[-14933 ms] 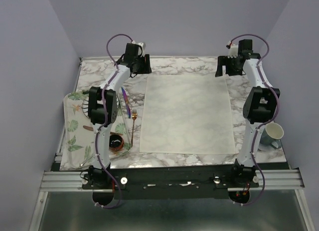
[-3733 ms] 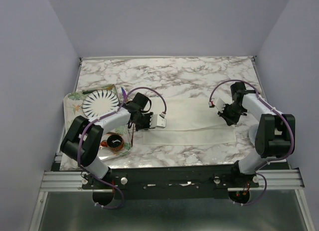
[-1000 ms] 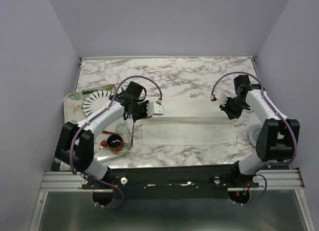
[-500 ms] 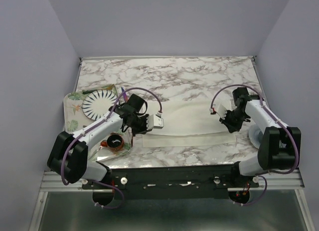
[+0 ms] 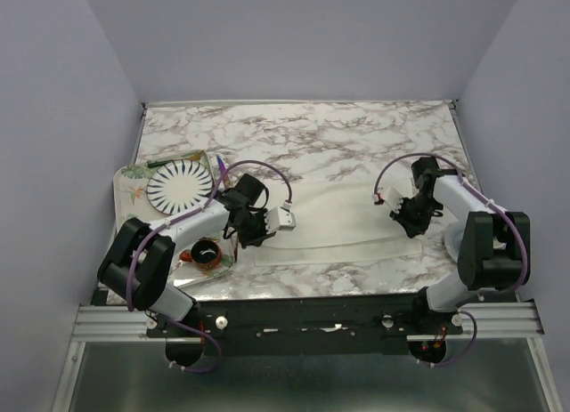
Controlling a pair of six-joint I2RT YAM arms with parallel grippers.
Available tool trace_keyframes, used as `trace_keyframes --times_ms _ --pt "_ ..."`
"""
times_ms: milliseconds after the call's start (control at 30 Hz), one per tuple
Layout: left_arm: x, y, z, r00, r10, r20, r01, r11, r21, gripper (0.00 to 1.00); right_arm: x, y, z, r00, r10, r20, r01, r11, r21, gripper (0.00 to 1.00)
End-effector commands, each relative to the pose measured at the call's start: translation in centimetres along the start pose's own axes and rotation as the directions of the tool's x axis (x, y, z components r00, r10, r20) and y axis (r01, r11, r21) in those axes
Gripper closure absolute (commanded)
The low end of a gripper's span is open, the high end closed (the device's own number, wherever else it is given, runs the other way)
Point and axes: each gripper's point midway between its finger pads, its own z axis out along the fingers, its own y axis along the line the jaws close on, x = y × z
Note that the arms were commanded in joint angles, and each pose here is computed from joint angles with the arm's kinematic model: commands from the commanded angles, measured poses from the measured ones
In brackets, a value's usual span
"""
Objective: Fold the napkin into a case and place the utensils inside
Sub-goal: Fold and flatten the napkin at the center of the board.
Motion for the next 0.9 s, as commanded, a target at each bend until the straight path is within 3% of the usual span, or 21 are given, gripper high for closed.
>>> trace_keyframes --times_ms 0,333,567,733,867 --pt "-2.1 0.9 -2.3 0.999 0.022 0.023 -0.021 0.999 -0.046 1.0 -1.4 -1.6 -3.2 1.0 -0.015 0.027 0.013 0.998 0.067 0.99" --pt "-3.8 -2.9 -6.3 0.994 0.085 0.075 -0.087 0.996 0.023 1.0 -0.1 1.2 -5.3 0.996 -0.082 0.025 0.079 0.994 0.08 0.99" --pt "-1.2 -5.3 -3.4 0.997 0.07 0.011 -0.071 0.994 0.079 1.0 1.0 1.4 -1.9 0.998 -0.06 -0.008 0.06 0.997 0.045 0.99" --pt "1.9 -4.6 0.0 0.996 0.026 -0.086 -0.019 0.996 0.085 1.0 1.4 0.6 0.1 0.999 -0.032 -0.04 0.033 0.999 0.024 0.99" --pt "1.9 -3.3 1.1 0.993 -0.007 -0.121 0.014 0.998 0.053 1.0 1.6 0.1 1.0 0.998 -0.009 -0.057 0.01 1.0 0.013 0.99"
